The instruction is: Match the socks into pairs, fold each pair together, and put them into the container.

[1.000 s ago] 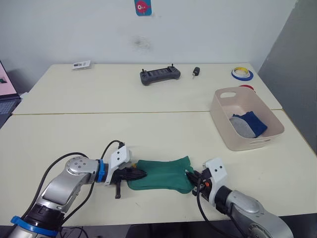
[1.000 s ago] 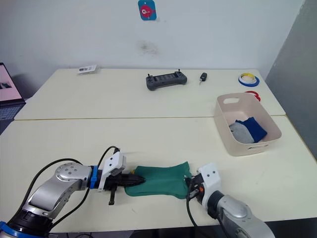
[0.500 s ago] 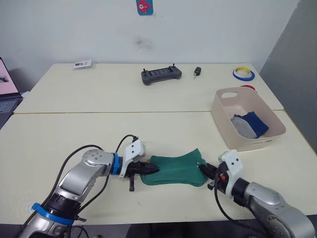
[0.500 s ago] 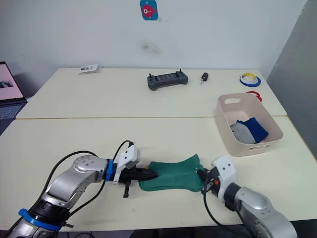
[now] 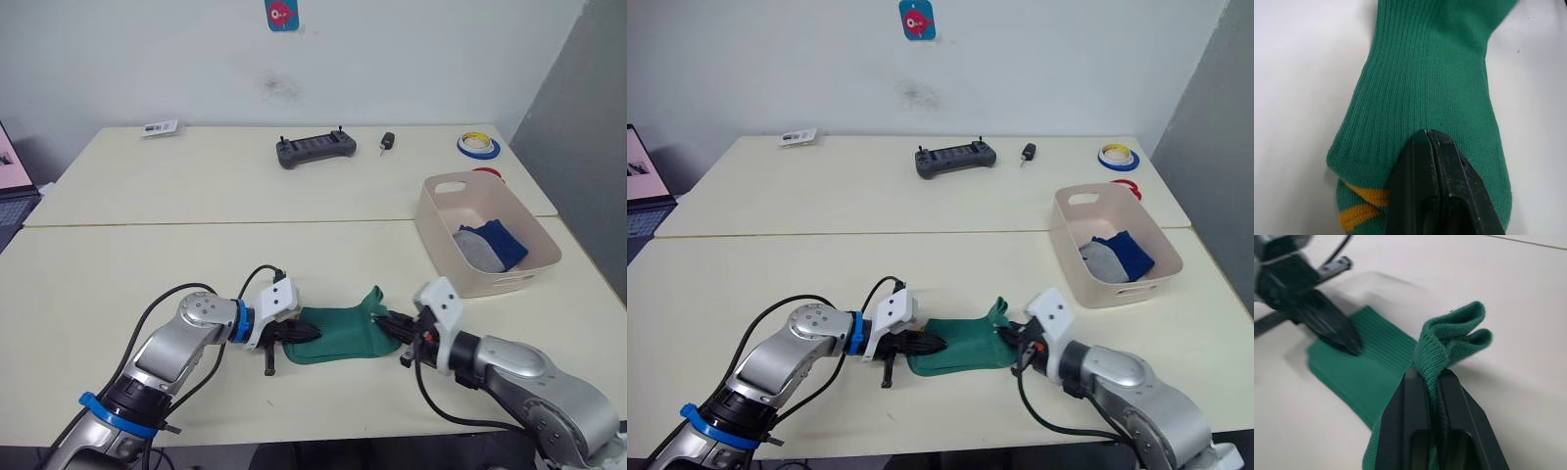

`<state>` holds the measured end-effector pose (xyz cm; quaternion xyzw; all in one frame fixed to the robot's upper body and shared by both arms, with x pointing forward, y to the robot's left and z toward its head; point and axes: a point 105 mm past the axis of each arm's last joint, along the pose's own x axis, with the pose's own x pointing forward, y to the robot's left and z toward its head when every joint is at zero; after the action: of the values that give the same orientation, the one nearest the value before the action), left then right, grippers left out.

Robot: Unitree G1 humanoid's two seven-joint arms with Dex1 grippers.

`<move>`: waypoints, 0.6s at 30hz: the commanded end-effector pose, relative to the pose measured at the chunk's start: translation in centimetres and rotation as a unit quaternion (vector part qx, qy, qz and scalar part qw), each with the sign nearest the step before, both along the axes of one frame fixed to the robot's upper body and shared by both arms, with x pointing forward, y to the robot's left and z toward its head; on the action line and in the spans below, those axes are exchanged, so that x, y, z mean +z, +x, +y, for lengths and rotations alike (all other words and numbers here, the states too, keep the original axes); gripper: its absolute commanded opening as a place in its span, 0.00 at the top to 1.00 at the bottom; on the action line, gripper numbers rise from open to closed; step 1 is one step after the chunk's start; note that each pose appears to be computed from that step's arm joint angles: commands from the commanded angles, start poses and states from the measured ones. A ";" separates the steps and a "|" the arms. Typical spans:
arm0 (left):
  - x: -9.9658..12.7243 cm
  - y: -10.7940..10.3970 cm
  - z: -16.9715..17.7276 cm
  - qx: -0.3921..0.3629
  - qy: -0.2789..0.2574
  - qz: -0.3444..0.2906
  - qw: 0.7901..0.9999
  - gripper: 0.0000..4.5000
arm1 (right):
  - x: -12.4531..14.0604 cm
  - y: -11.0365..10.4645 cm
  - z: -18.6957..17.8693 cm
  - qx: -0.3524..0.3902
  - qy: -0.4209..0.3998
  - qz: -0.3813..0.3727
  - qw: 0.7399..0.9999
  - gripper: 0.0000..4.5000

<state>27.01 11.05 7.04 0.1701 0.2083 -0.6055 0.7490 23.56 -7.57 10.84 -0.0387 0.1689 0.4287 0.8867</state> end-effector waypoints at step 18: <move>3.9 0.4 4.9 0.048 0.016 0.016 0.999 1.00 | 0.7 0.5 6.8 0.075 0.032 0.030 0.996 0.99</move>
<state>27.63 15.92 10.47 0.1673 0.2444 -0.5618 0.7724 24.35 -1.41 10.51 -0.0079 0.1994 0.4843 0.8518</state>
